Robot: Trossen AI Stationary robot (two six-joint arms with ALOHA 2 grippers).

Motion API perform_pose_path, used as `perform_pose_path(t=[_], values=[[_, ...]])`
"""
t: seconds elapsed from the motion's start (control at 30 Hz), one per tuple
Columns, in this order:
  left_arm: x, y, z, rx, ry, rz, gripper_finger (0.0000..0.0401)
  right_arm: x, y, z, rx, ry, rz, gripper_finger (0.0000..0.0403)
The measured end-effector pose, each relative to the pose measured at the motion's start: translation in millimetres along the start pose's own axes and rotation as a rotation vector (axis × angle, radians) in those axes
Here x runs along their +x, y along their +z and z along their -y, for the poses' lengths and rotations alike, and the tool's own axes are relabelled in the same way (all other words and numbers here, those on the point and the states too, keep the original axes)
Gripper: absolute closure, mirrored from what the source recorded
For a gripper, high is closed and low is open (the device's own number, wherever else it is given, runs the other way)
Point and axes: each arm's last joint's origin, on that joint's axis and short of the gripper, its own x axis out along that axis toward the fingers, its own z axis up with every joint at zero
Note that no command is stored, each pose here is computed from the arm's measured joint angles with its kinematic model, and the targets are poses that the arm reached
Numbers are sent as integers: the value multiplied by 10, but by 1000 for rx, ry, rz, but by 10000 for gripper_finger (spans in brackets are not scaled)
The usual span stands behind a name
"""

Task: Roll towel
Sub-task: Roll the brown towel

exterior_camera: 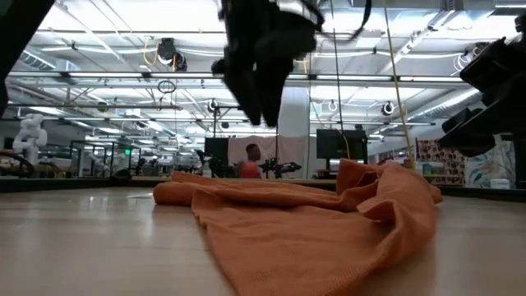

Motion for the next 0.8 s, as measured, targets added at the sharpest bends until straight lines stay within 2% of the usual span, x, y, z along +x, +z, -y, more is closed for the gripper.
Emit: perform_pose_path(t=[0.17, 0.37, 0.47, 0.63, 0.67, 0.8], values=[[315, -46, -127, 17, 8, -65, 194, 29, 7, -9, 20, -8, 8, 218], [552, -107, -311, -2, 64, -143, 205, 47, 4, -12, 46, -17, 7, 218], [659, -131, -357, 5, 62, -151, 248, 52, 6, -10, 46, -29, 13, 218], [754, -168, -378, 1, 31, -176, 371, 56, 5, -9, 43, -37, 13, 218], [749, -161, -376, -8, 23, -173, 385, 56, 6, -9, 43, -36, 14, 218], [502, -114, -359, -29, 0, -143, 389, 56, 6, -9, 36, -37, 15, 218]])
